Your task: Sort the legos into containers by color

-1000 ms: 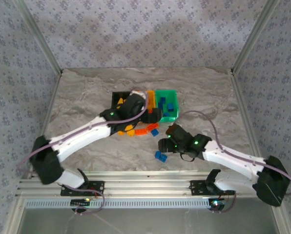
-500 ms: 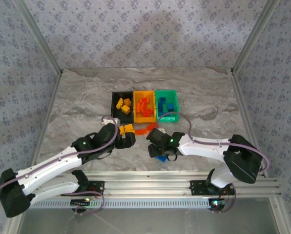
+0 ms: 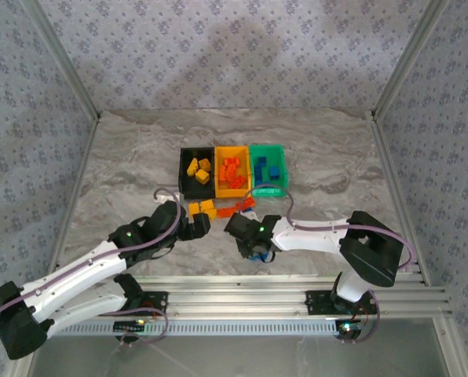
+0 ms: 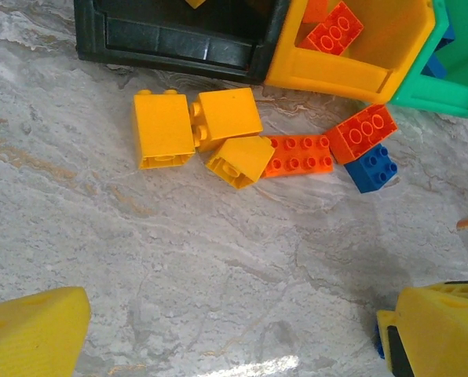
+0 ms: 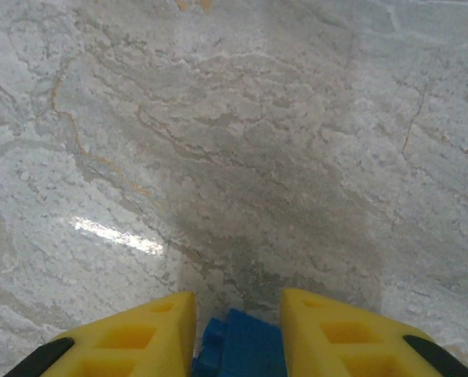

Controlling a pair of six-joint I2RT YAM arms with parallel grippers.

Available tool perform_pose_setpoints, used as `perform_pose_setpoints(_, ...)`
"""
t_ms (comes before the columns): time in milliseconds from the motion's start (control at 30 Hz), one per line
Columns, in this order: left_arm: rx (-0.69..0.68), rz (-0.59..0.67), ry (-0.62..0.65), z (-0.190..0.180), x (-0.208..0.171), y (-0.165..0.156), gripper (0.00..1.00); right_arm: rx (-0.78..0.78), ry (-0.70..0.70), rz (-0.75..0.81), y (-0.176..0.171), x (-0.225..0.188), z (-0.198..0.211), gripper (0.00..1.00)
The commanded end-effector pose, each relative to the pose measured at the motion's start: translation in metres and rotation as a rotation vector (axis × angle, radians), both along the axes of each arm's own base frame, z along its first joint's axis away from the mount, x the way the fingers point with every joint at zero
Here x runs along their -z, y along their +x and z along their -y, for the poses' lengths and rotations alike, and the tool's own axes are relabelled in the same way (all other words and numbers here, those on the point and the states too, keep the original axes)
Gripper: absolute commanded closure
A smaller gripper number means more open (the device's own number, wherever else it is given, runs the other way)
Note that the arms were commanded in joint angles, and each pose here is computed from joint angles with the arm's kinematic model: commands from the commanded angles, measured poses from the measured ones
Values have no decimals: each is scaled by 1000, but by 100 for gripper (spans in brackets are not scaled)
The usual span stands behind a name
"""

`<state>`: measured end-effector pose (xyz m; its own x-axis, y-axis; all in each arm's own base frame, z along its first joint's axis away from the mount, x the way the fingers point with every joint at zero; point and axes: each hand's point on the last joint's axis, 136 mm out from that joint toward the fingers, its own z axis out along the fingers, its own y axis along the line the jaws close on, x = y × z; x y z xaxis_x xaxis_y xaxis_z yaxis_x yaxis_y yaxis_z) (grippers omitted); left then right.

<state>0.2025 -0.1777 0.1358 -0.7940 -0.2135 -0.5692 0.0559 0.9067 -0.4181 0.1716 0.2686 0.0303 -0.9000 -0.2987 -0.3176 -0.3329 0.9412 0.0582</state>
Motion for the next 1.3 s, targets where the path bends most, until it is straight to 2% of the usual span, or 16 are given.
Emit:
perform_pose_setpoints(0,-19,-8,6,-7,3,-2,0,24,-3,42,5,-13,1,70)
perform_pose_setpoints(333,-27,-10,9,-12,5,-5,0,38,102,121,17,-66,-4,74)
perform_pose_setpoints(400,-30,-8,8,-13,5,-5,0,60,119,150,29,-79,1,74)
perform_pose_setpoints(533,-24,-17,0,-13,9,-7,0,130,143,229,71,-115,16,74)
perform_pose_setpoints(733,-43,-41,-4,-18,16,-13,0,289,175,335,159,-150,41,74)
perform_pose_setpoints(933,-54,-51,-18,-24,20,-19,0,403,122,316,227,-134,60,73)
perform_pose_setpoints(1133,-51,-40,-30,-28,16,-23,0,449,69,251,260,-106,65,71)
perform_pose_setpoints(1200,-55,-37,-36,-30,15,-24,0,454,75,241,266,-104,64,64)
perform_pose_setpoints(1267,-58,-34,-40,-32,15,-25,0,454,87,246,268,-108,63,51)
